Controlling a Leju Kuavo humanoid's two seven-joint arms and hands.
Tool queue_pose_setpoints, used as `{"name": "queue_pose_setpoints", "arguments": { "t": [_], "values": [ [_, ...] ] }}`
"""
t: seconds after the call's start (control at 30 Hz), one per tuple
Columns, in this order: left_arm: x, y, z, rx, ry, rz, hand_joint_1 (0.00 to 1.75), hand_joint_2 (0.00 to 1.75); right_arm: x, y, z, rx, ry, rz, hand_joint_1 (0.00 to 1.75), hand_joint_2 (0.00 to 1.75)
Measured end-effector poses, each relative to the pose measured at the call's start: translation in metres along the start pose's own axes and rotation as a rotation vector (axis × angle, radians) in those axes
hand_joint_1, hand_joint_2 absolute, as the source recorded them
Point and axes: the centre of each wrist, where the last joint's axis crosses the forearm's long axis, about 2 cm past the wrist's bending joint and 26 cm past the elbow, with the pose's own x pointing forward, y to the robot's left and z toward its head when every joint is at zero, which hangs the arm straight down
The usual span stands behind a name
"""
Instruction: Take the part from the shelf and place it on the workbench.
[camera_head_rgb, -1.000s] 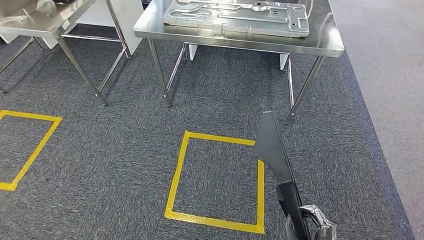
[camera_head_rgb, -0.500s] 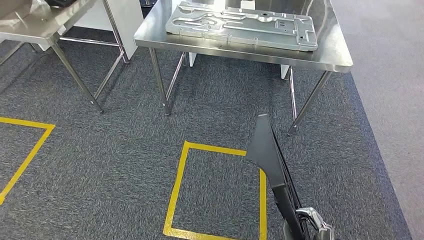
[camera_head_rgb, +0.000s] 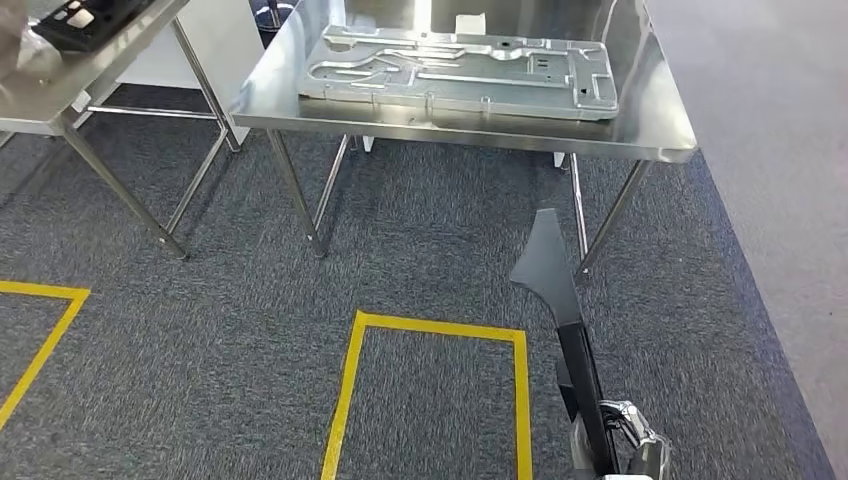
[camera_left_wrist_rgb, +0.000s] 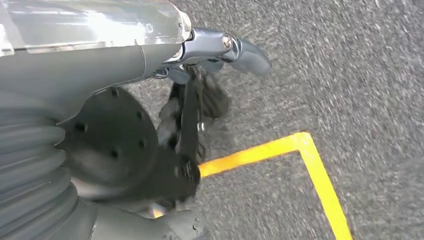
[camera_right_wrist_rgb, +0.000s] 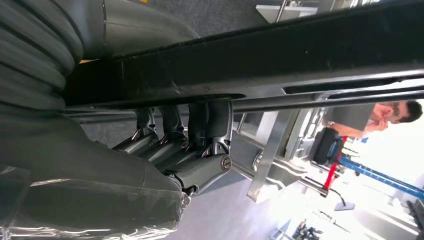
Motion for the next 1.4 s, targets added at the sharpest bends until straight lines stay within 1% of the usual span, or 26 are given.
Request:
{"name": "queue_pose_setpoints", "arguments": {
  "t": [0.13, 0.23, 0.33, 0.43, 0.7, 0.83, 0.93, 1.07, 1.13, 1.2, 1.23, 1.3, 1.4],
  "values": [
    [-0.002, 0.005, 0.000, 0.004, 0.008, -0.012, 0.00, 1.75, 0.001, 0.001, -0.004, -0.066, 0.008, 0.084, 1.75, 1.75],
    [-0.002, 0.006, -0.001, 0.006, 0.012, -0.016, 0.00, 1.75, 0.005, 0.007, -0.008, -0.092, 0.004, 0.116, 1.75, 1.75],
    [0.000, 0.002, -0.001, -0.004, 0.010, -0.018, 0.00, 1.75, 0.010, 0.017, -0.011, -0.102, 0.006, 0.106, 1.75, 1.75],
    [0.001, -0.002, 0.000, -0.014, 0.010, -0.017, 0.00, 1.75, 0.013, 0.021, -0.015, -0.125, 0.006, 0.091, 1.75, 1.75],
    [-0.006, 0.006, 0.001, -0.001, 0.025, -0.025, 0.00, 1.75, 0.011, 0.024, -0.015, -0.118, 0.013, 0.088, 1.75, 1.75],
    [-0.005, 0.006, 0.001, -0.005, 0.023, -0.027, 0.00, 1.75, 0.010, 0.024, -0.014, -0.123, 0.013, 0.100, 1.75, 1.75],
    [-0.003, 0.003, 0.000, -0.018, 0.017, -0.030, 0.00, 1.75, 0.011, 0.024, -0.018, -0.148, -0.017, 0.137, 1.75, 1.75],
    [-0.002, 0.004, -0.001, -0.027, 0.012, -0.041, 0.00, 1.75, 0.012, 0.021, -0.027, -0.174, -0.085, 0.226, 1.75, 1.75],
    [-0.003, 0.007, -0.001, -0.028, 0.012, -0.051, 0.00, 1.75, 0.012, 0.021, -0.031, -0.172, -0.100, 0.253, 1.75, 1.75],
    [-0.004, 0.009, -0.001, -0.033, 0.014, -0.072, 0.00, 1.75, 0.012, 0.023, -0.035, -0.165, -0.124, 0.313, 1.75, 1.75],
    [-0.004, 0.010, -0.001, -0.039, 0.013, -0.090, 0.00, 1.75, 0.012, 0.024, -0.039, -0.162, -0.147, 0.368, 1.75, 1.75],
    [-0.002, 0.010, -0.002, -0.059, 0.010, -0.132, 0.00, 1.75, 0.011, 0.028, -0.051, -0.157, -0.217, 0.538, 1.75, 1.75],
    [0.002, 0.004, -0.003, -0.100, -0.006, -0.189, 0.00, 1.75, 0.010, 0.033, -0.078, -0.166, -0.343, 0.797, 1.75, 1.75]
  ]
}}
